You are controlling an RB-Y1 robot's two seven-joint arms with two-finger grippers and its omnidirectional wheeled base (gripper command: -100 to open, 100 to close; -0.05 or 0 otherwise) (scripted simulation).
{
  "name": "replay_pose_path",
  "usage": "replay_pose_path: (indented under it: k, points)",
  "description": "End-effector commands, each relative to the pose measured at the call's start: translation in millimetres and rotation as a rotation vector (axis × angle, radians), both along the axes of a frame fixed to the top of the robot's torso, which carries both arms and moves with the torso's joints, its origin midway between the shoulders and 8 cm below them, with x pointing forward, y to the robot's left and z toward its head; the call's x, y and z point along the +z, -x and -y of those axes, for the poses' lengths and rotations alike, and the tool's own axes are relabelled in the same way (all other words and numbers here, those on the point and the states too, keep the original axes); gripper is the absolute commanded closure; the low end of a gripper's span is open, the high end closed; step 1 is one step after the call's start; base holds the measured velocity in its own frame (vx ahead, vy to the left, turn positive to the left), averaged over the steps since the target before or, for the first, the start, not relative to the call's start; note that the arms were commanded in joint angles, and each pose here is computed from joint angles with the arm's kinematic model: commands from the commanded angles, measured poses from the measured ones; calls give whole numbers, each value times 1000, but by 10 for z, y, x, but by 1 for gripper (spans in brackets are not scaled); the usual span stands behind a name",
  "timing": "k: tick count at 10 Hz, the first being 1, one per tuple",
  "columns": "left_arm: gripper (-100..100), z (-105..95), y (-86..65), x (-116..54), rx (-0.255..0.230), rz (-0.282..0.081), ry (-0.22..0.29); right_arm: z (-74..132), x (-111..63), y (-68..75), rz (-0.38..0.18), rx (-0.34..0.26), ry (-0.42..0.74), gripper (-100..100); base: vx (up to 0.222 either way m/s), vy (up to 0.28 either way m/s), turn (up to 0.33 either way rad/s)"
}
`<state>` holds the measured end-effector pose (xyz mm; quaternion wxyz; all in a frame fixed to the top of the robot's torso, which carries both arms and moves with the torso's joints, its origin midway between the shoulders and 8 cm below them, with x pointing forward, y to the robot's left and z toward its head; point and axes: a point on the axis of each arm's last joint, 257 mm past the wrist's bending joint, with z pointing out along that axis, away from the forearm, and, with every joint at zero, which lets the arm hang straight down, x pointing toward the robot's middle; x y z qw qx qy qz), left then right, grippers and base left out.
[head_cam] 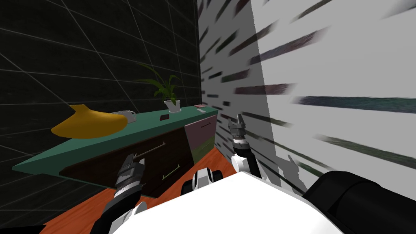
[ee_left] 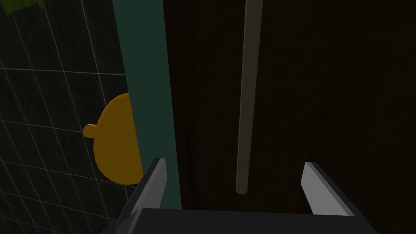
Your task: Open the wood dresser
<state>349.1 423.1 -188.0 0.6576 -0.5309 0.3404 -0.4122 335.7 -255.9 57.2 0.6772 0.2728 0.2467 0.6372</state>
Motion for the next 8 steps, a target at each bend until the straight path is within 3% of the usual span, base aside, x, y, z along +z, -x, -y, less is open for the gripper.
replay_pose_path:
  k: [1, 2, 4, 7, 8]
  points:
    - [-100, -8, 11, 37, 2, 0, 0, 0, 0, 0, 0, 0, 0, 0, 53, 20, -4]
    - [100, 10, -8, -31, -1, -2, 1, 0, 0, 0, 0, 0, 0, 0, -50, -23, 30]
    - [100, 16, 25, 47, -2, 3, 1, 0, 0, 0, 0, 0, 0, 0, -71, -35, 2]
    - [100, 31, 74, 114, -5, 8, 1, -1, 1, -1, 0, 0, 0, 0, -181, -84, 0]
    - [100, 31, 52, 37, -5, -4, 8, -1, 1, -1, 0, 0, 0, 0, -88, -59, 1]
